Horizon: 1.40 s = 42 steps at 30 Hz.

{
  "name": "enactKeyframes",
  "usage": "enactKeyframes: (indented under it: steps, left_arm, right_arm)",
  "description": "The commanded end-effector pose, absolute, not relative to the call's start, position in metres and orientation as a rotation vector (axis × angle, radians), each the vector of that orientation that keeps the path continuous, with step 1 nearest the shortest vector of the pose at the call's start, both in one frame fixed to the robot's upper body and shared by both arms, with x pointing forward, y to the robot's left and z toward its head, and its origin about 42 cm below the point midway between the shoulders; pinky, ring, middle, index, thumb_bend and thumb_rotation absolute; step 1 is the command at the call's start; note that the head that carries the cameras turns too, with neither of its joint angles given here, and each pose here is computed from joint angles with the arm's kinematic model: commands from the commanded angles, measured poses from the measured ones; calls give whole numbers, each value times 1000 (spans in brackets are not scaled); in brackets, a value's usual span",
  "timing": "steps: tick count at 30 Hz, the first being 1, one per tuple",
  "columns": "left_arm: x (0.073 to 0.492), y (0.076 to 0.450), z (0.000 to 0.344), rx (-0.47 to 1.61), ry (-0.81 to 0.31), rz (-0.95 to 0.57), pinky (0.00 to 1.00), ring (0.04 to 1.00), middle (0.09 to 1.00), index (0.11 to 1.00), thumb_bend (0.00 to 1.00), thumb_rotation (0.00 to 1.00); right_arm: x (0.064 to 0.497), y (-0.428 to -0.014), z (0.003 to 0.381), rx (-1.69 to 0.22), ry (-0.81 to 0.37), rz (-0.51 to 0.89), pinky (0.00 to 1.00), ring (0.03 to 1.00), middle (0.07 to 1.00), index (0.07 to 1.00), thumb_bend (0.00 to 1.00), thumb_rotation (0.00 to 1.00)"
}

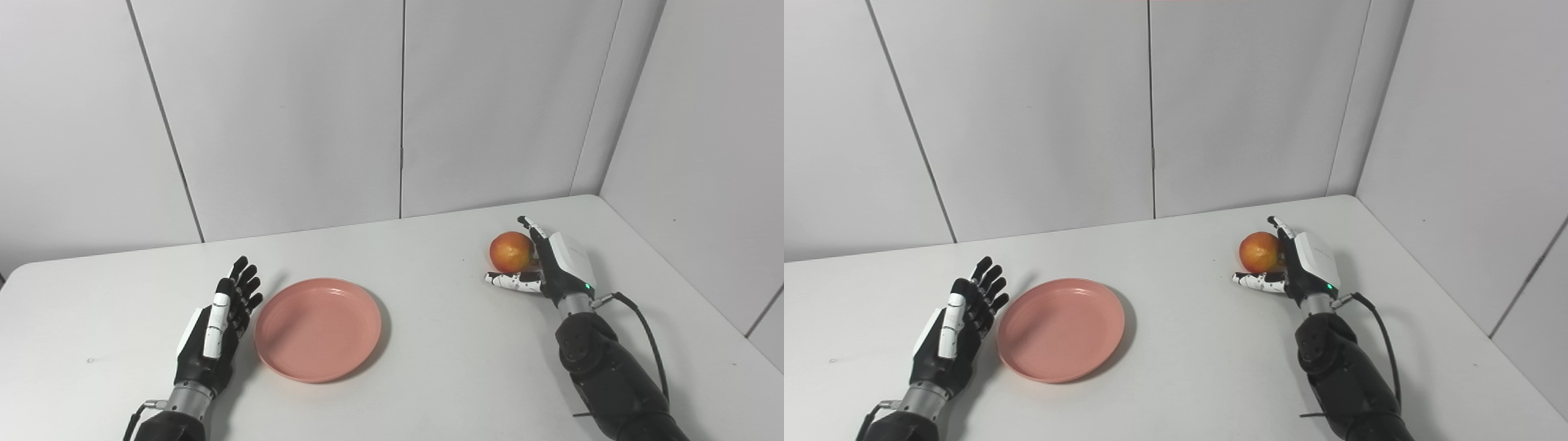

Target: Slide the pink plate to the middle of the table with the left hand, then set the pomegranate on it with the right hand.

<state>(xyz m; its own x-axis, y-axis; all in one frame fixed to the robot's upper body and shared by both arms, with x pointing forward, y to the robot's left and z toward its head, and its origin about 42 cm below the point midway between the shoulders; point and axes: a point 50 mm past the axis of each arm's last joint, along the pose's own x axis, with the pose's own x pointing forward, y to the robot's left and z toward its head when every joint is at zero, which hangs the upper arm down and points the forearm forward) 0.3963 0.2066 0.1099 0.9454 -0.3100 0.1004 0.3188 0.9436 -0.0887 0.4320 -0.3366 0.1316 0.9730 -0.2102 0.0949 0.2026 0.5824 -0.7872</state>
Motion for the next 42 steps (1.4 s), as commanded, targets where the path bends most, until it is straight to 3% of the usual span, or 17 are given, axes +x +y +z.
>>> enactKeyframes:
  steps: [1, 5, 8, 12, 13, 14, 16, 20, 33, 42]
  left_arm:
    - [388, 208, 100, -100, -59, -322, 975, 998, 1000, 1000, 670, 1000]
    - [388, 207, 101, -105, -58, -323, 976, 998, 1000, 1000, 667, 1000]
    - [389, 207, 101, -104, -56, -324, 978, 999, 1000, 1000, 656, 1000]
    - [389, 206, 102, -104, -51, -321, 976, 998, 1000, 1000, 657, 1000]
    - [389, 206, 102, -104, -52, -321, 976, 998, 1000, 1000, 656, 1000]
    - [389, 206, 102, -104, -52, -321, 977, 998, 1000, 1000, 654, 1000]
    - [389, 206, 101, -103, -53, -325, 980, 1000, 1000, 1000, 655, 1000]
    - [389, 204, 101, -106, -55, -325, 980, 1000, 1000, 1000, 655, 1000]
    - [389, 192, 102, -99, -54, -318, 971, 991, 1000, 1000, 639, 1000]
    - [386, 179, 102, -96, -52, -308, 959, 986, 998, 1000, 631, 1000]
  right_arm:
    - [450, -339, 166, -918, -106, -276, 734, 824, 861, 863, 940, 322]
    - [449, -336, 166, -889, -138, -297, 669, 762, 807, 810, 915, 242]
    - [448, -335, 166, -868, -185, -322, 531, 629, 697, 720, 822, 113]
    - [447, -334, 165, -821, -239, -376, 441, 538, 623, 660, 764, 19]
    - [447, -333, 165, -815, -258, -391, 407, 497, 525, 583, 623, 7]
    - [447, -332, 165, -811, -272, -401, 389, 471, 488, 558, 574, 3]
    - [446, -331, 164, -807, -299, -429, 383, 413, 485, 547, 522, 0]
    - [446, -331, 164, -821, -324, -459, 361, 398, 483, 546, 512, 0]
    - [442, -324, 174, -758, -432, -466, 353, 402, 490, 542, 513, 0]
    - [430, -288, 199, -690, -572, -392, 365, 406, 488, 541, 513, 0]
